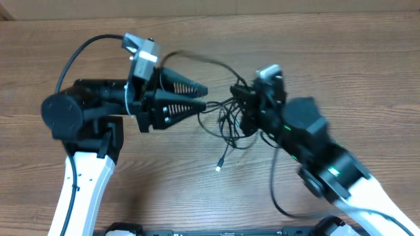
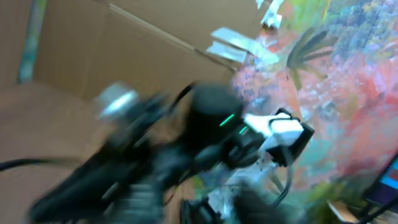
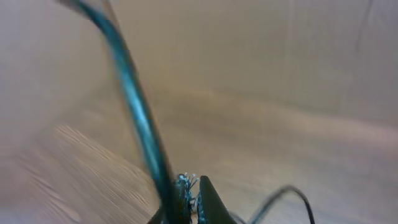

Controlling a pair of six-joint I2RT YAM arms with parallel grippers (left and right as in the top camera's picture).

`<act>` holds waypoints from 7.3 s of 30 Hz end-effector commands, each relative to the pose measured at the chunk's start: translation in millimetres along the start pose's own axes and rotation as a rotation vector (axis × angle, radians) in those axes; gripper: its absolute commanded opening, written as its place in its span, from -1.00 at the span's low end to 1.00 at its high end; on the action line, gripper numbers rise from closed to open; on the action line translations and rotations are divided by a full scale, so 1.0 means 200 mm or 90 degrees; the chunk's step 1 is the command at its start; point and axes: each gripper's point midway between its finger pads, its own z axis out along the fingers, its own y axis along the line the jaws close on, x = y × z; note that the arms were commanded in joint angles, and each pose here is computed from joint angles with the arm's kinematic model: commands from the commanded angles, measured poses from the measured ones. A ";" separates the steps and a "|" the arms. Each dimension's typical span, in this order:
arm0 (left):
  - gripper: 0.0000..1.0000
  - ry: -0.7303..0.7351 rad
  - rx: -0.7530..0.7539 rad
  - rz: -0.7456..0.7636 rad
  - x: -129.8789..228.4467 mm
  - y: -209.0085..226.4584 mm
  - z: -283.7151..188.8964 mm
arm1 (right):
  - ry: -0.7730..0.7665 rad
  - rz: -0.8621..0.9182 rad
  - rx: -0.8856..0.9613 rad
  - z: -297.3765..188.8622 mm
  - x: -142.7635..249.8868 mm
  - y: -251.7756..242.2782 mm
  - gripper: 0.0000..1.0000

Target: Untangle cables

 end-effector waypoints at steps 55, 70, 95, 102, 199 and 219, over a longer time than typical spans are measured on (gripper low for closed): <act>0.99 0.184 0.155 -0.385 0.88 0.83 0.54 | -0.033 0.242 1.158 -1.90 0.42 -2.46 -0.92; 0.99 0.184 0.155 -0.385 0.88 0.83 0.54 | 0.020 0.108 1.174 -2.01 0.65 -2.84 -0.92; 0.99 0.184 0.155 -0.385 0.88 0.84 0.54 | 0.148 0.568 1.190 -2.13 1.34 -2.69 1.00; 0.99 0.184 0.155 -0.385 0.88 0.84 0.54 | 0.139 0.637 1.009 -1.94 1.14 -2.66 1.00; 1.00 -0.222 -0.318 -0.120 -0.60 0.73 -0.60 | 0.206 0.387 0.271 -1.00 0.11 -0.52 1.00; 0.99 0.188 -0.909 -0.251 0.24 0.73 -0.68 | 0.204 0.367 0.268 -0.99 0.10 -0.52 1.00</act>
